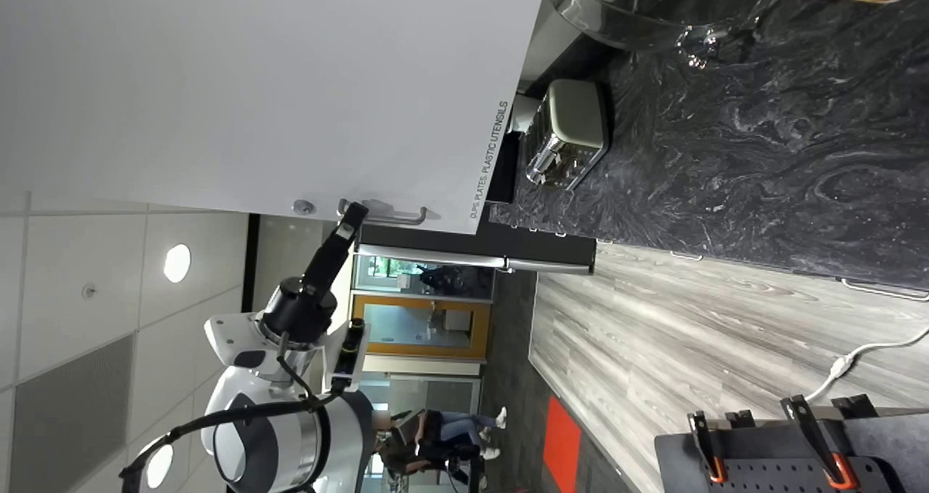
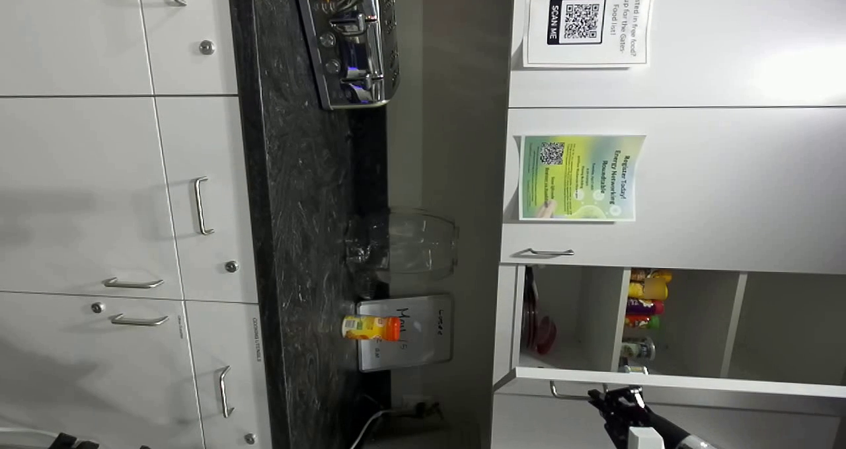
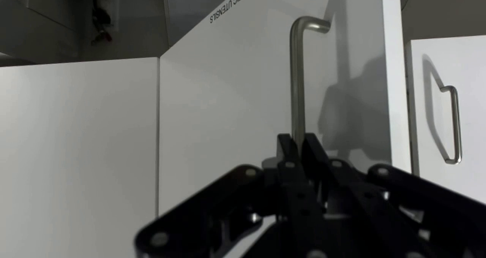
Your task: Open the rightmost cupboard door
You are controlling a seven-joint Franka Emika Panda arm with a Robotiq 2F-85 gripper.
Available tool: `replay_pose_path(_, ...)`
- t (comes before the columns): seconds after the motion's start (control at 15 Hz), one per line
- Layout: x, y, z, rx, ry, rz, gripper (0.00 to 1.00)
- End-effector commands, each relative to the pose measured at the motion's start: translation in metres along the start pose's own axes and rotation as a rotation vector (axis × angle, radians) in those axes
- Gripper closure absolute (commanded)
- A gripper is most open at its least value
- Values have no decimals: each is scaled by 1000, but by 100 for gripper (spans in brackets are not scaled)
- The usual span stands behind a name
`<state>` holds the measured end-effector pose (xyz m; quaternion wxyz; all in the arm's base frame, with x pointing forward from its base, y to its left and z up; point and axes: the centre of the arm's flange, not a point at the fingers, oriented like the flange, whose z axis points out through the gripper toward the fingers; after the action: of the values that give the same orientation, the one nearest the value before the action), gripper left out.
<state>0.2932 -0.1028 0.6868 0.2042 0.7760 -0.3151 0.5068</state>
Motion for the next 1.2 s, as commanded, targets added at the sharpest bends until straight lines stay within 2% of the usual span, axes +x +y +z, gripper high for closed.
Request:
replay_pose_path(0.0,29,70,18,-136,11,68,98)
replay_pose_path(0.6,29,105,10,-182,27,80,98)
replay_pose_path(0.67,30,106,10,-178,25,81,87)
replay_pose_path(0.73,30,107,10,-174,22,85,81)
replay_pose_path(0.8,31,110,8,-172,18,100,62)
replay_pose_path(0.87,32,112,7,-169,17,115,61)
replay_pose_path(1.13,39,127,-3,-175,5,175,33)
